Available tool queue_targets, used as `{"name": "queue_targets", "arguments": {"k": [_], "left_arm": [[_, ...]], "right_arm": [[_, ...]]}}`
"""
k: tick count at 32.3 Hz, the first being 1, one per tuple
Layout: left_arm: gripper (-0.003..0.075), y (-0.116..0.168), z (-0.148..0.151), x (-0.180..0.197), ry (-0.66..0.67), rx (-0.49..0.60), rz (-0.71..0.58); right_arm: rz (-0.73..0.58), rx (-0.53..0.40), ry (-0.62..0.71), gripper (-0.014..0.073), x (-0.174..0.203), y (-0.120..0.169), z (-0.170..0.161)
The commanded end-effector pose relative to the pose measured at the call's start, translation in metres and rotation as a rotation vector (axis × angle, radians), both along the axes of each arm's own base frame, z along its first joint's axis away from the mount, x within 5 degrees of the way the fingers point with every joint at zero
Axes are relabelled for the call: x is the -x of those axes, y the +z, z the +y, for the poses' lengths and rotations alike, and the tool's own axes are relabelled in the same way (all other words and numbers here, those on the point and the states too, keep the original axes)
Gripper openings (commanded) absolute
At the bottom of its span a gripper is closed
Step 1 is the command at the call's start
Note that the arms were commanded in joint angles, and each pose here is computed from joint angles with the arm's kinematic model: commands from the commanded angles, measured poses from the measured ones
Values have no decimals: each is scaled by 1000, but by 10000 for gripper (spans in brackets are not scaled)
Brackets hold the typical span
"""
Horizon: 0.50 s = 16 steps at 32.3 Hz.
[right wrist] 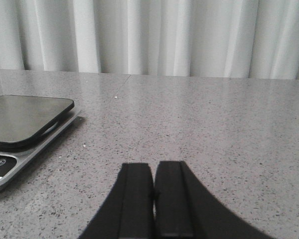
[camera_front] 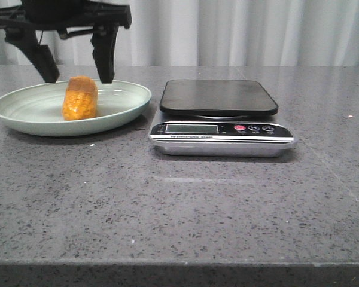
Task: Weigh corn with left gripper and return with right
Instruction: 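Lower the left gripper and close it around the corn cob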
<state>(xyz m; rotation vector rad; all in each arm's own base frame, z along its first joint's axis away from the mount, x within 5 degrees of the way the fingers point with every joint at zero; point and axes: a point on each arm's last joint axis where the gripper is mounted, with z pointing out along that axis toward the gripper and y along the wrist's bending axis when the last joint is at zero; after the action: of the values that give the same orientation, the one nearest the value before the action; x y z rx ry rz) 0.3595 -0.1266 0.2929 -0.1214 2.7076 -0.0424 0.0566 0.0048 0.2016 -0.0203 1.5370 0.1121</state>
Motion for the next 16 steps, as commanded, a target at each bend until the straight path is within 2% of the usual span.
{"name": "queue_targets", "arguments": {"k": [1,7,9,11,16], "left_arm": [[548,20,0,1,44,32,-64],[543,6,-3,-5,66,35,-28],[519,3,-4,-6,66,32,-17],[453,1,-4,-6,68,28,-6],[190,4,-5,-8,63,34,-17]], "right_arm": [[-108,-11,-12,173,2,11,-1],[-109,-11,-12,173,2,11,-1],[-109,-11,-12,173,2,11,-1],[-109,-11,-12,173,2,11,-1],[-109,-11,-12,173,2,11,-1]]}}
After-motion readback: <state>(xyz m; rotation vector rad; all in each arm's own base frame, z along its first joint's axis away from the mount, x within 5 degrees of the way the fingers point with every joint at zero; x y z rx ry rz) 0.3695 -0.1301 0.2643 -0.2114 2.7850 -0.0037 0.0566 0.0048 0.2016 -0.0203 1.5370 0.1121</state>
